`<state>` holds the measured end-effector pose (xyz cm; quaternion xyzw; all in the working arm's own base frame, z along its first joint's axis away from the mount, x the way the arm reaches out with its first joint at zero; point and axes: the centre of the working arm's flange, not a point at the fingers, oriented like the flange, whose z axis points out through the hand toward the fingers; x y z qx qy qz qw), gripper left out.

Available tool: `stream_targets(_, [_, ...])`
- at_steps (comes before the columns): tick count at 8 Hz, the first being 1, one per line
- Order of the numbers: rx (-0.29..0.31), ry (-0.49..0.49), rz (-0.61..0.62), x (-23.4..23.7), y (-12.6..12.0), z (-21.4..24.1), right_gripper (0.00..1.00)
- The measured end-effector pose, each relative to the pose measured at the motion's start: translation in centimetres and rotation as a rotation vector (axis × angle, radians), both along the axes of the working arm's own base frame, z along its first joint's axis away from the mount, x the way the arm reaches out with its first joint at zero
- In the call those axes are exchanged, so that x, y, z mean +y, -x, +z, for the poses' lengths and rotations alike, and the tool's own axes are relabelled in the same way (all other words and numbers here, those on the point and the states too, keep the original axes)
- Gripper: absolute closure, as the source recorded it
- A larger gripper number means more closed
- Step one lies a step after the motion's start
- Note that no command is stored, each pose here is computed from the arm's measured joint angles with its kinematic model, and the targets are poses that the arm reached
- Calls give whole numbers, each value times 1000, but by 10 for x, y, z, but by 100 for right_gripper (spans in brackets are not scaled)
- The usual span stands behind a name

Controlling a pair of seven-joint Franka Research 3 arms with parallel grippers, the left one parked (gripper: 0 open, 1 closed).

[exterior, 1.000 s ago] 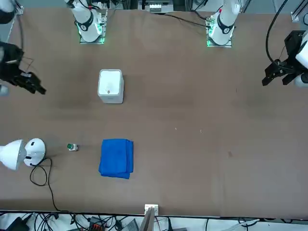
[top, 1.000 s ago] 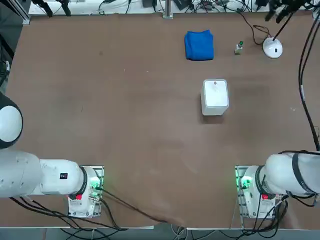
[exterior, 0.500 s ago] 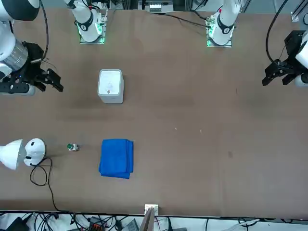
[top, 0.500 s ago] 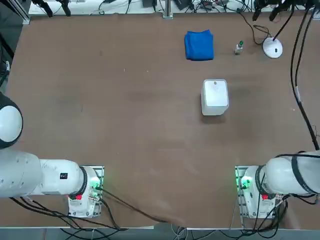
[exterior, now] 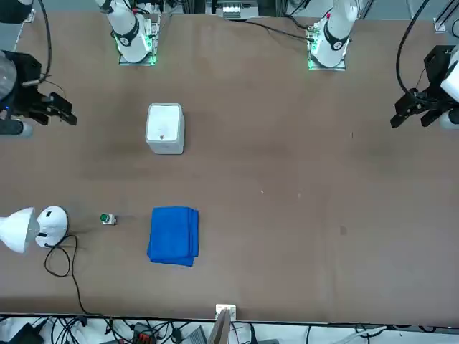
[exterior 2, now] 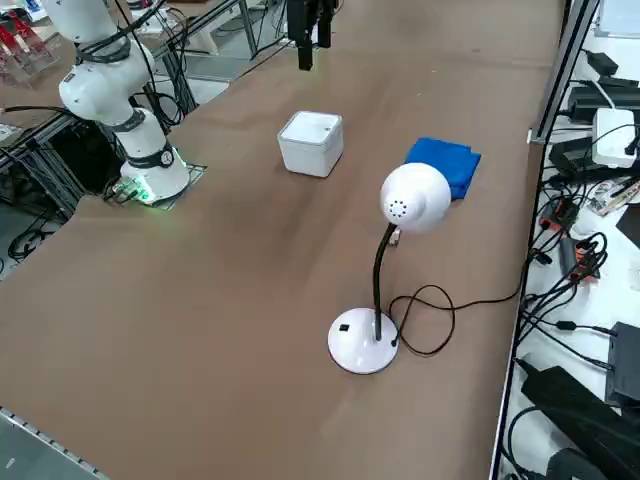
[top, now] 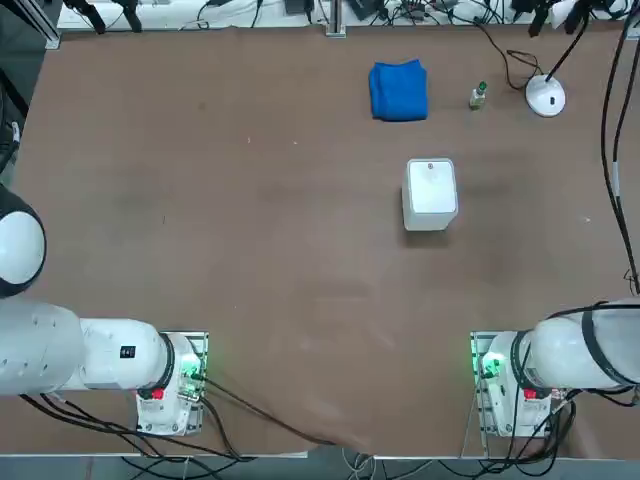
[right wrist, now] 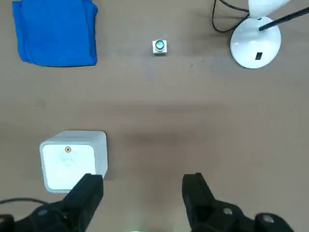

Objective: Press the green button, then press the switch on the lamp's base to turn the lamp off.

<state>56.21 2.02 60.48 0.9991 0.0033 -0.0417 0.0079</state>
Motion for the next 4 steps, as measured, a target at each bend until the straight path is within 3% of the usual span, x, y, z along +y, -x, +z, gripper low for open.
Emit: stream_targets(4, [-21,0,-16,-11,37,20,0])
